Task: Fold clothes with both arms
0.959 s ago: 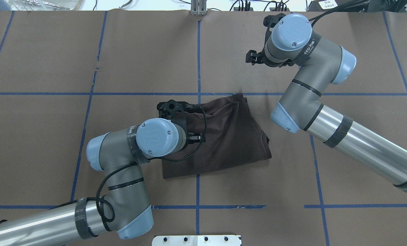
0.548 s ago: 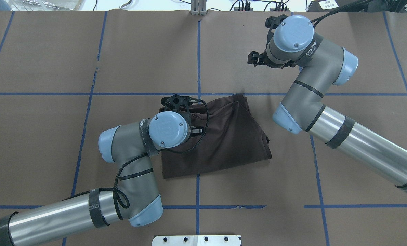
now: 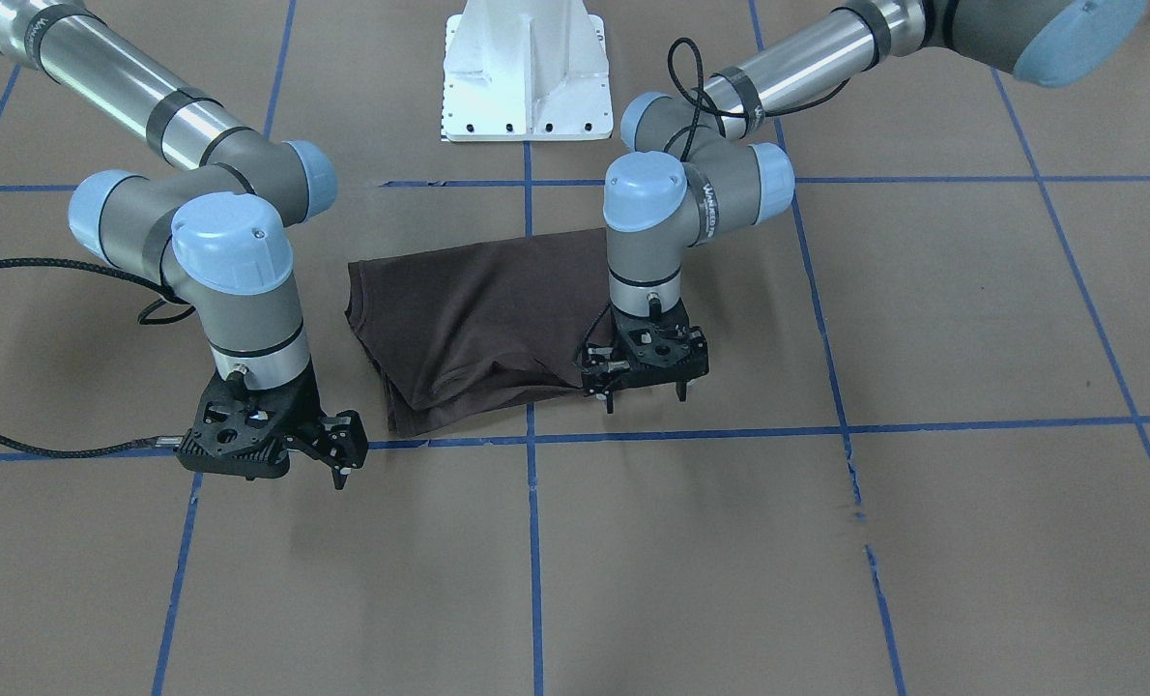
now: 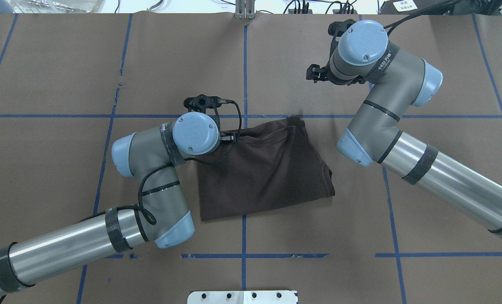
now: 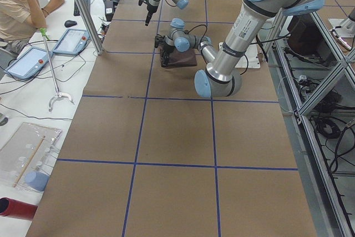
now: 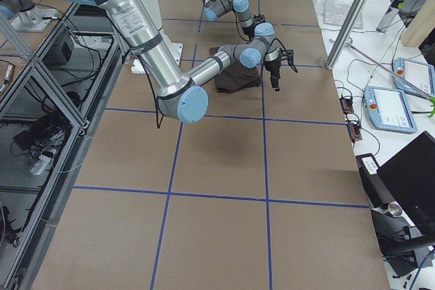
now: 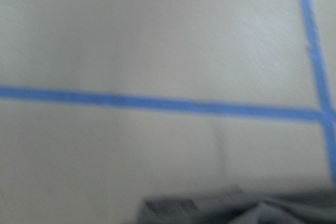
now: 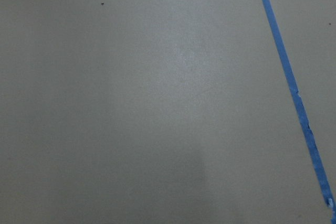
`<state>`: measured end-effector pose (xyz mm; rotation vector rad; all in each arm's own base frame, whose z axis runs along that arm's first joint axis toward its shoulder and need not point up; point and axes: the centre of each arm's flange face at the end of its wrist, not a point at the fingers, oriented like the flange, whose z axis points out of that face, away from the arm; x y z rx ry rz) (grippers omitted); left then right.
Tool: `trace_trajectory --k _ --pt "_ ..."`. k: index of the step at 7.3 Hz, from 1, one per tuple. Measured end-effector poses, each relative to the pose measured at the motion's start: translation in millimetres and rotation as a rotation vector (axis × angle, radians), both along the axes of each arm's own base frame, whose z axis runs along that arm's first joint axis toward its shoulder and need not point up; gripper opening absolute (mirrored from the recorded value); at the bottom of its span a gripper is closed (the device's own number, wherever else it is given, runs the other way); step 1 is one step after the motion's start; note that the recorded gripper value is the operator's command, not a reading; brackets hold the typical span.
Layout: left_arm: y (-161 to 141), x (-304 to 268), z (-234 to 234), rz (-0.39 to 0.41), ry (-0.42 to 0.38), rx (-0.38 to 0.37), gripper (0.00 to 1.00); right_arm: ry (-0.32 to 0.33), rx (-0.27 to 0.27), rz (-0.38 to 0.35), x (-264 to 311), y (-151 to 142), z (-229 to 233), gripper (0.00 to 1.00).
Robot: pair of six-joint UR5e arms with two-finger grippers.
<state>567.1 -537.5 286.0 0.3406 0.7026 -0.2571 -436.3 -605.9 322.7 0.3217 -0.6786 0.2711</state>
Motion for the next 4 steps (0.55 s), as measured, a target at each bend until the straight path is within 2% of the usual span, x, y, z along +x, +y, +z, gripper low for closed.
trace_trajectory --k 1,2,4 --pt "-24 -16 12 -0.005 -0.01 0.019 1.0 0.001 -0.001 0.0 0 0 1 1.0" --pt "-36 -27 14 0.01 0.012 0.035 1.0 0.0 -0.001 -0.001 0 0 1 1.0" --pt "-26 -43 6 0.067 0.124 0.067 1.0 0.0 -0.001 -0.002 0 0 1 1.0"
